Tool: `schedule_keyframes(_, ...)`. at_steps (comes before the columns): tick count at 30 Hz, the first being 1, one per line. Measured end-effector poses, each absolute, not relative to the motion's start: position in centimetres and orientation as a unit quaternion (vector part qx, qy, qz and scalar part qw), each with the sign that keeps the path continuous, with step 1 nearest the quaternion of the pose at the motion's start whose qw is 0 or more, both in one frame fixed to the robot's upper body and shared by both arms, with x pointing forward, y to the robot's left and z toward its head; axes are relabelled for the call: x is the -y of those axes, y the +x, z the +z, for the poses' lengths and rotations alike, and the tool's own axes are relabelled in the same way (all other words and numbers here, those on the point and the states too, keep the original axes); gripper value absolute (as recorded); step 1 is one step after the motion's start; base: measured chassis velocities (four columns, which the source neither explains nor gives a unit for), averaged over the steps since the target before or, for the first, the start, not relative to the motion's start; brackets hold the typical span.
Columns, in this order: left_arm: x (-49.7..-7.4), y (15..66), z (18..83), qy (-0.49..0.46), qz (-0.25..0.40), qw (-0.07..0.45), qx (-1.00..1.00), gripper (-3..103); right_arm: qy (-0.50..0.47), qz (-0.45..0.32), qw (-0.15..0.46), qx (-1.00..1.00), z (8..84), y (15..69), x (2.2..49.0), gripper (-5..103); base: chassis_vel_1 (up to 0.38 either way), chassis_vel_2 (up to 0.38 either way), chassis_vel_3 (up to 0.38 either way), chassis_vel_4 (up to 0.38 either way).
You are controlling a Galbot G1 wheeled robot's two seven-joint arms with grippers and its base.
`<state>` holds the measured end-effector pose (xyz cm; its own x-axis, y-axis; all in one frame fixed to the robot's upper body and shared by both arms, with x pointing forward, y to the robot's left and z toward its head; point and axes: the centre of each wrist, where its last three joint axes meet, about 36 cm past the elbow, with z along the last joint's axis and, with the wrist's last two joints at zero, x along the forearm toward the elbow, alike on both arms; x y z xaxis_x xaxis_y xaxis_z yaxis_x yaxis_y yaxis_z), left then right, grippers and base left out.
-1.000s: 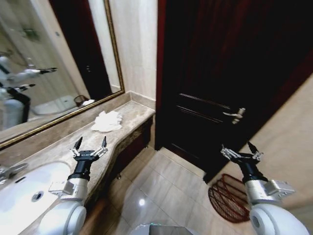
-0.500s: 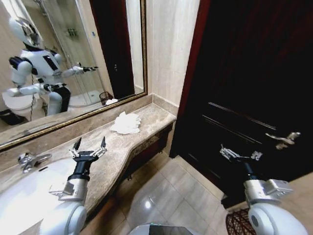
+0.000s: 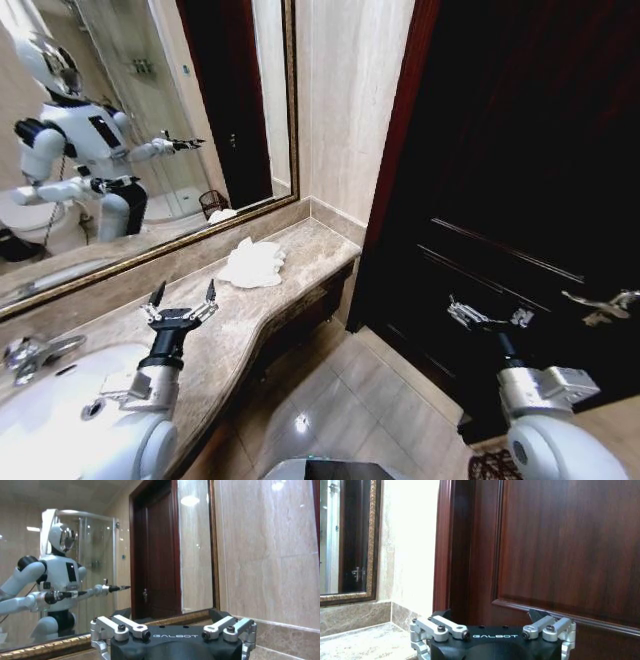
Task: Discard the used towel into the hamper.
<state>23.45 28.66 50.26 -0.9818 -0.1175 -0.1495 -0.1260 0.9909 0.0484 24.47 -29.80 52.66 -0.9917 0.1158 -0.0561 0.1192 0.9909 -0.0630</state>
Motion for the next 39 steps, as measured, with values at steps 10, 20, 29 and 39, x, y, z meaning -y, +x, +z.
schedule_keyframes(10,-29.6,25.0,50.4,-0.041,0.01,0.014,-0.999,100,0.055,-0.027,0.024,-0.998,52.8,24.4,29.5,100,-0.056,0.058,0.063,-0.052)
schedule_keyframes(20,-33.7,31.8,49.2,-0.078,0.011,-0.044,-0.996,100,0.049,-0.044,0.008,-0.998,51.9,24.8,29.2,100,0.0,0.0,0.0,0.0)
schedule_keyframes(29,-36.1,39.9,49.7,-0.049,0.003,-0.128,-0.991,100,0.079,-0.053,-0.007,-0.995,51.1,23.6,29.2,100,0.0,0.0,0.0,0.0)
schedule_keyframes(39,-32.9,47.9,50.3,-0.011,-0.013,-0.167,-0.986,100,0.096,-0.056,-0.002,-0.994,51.1,23.9,28.8,100,0.0,0.0,0.0,0.0)
